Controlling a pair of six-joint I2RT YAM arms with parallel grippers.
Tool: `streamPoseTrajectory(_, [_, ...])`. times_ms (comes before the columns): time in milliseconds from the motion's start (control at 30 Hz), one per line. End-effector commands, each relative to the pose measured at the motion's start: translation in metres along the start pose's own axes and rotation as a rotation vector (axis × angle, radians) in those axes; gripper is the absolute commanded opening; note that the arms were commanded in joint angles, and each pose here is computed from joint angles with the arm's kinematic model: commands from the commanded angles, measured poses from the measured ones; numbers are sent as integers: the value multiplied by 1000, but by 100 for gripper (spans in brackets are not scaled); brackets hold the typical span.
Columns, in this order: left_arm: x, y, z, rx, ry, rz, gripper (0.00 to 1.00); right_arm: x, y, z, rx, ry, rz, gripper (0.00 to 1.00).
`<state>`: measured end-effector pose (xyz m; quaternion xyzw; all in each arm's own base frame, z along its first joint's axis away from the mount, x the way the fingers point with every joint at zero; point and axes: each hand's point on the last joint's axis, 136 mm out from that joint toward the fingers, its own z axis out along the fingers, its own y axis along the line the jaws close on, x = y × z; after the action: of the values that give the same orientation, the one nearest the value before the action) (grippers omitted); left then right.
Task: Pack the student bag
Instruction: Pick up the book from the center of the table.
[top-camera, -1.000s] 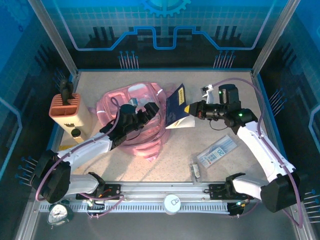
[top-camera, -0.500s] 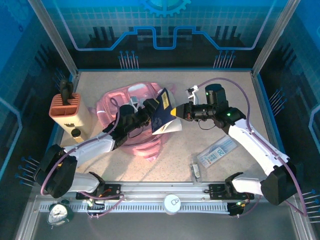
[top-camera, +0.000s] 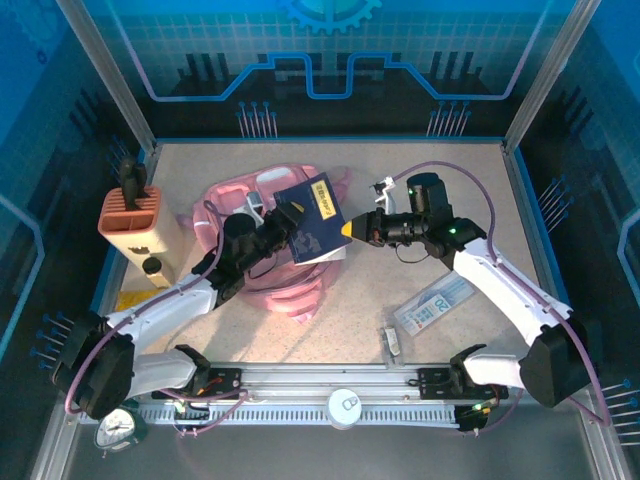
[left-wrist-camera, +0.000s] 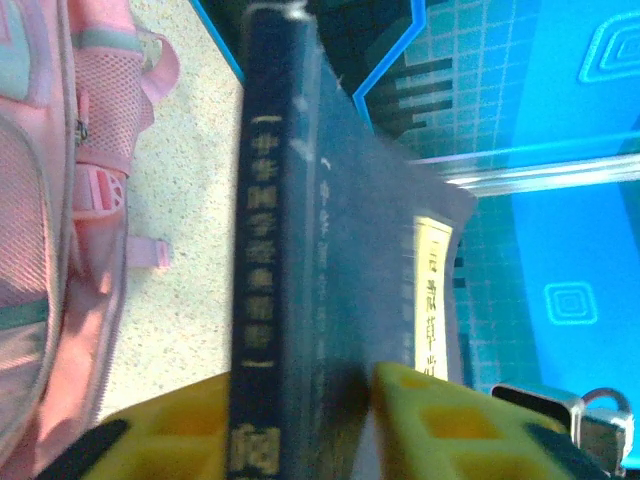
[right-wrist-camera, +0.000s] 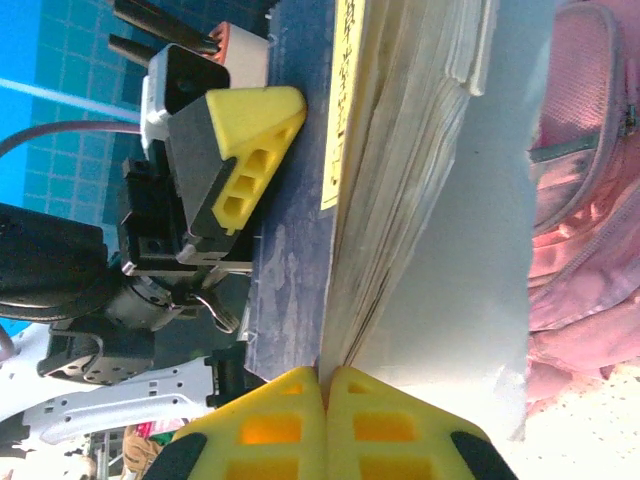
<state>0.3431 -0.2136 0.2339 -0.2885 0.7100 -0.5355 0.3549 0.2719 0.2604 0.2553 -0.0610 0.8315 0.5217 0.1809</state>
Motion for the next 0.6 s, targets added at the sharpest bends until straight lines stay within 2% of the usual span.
streamPoseTrajectory(0, [-2,-22,-7,74,-10,28,18,0,-3,1,1,5,-26,6])
streamPoseTrajectory(100, [-3,-26,-9,82,-9,39,9,2,-7,0,14,8,-27,14])
streamPoseTrajectory(167, [-3,-32,-10,99,-6,41,5,3,-12,-2,26,10,-18,32])
streamPoseTrajectory(367, [5,-55,-13,163,29,74,3,3,-22,-6,10,14,36,72])
streamPoseTrajectory(467, [13,-69,-13,195,44,97,3,4,-20,0,-16,43,52,85])
streamPoseTrajectory(567, [19,-80,-12,219,57,133,3,7,-15,9,-50,70,67,92])
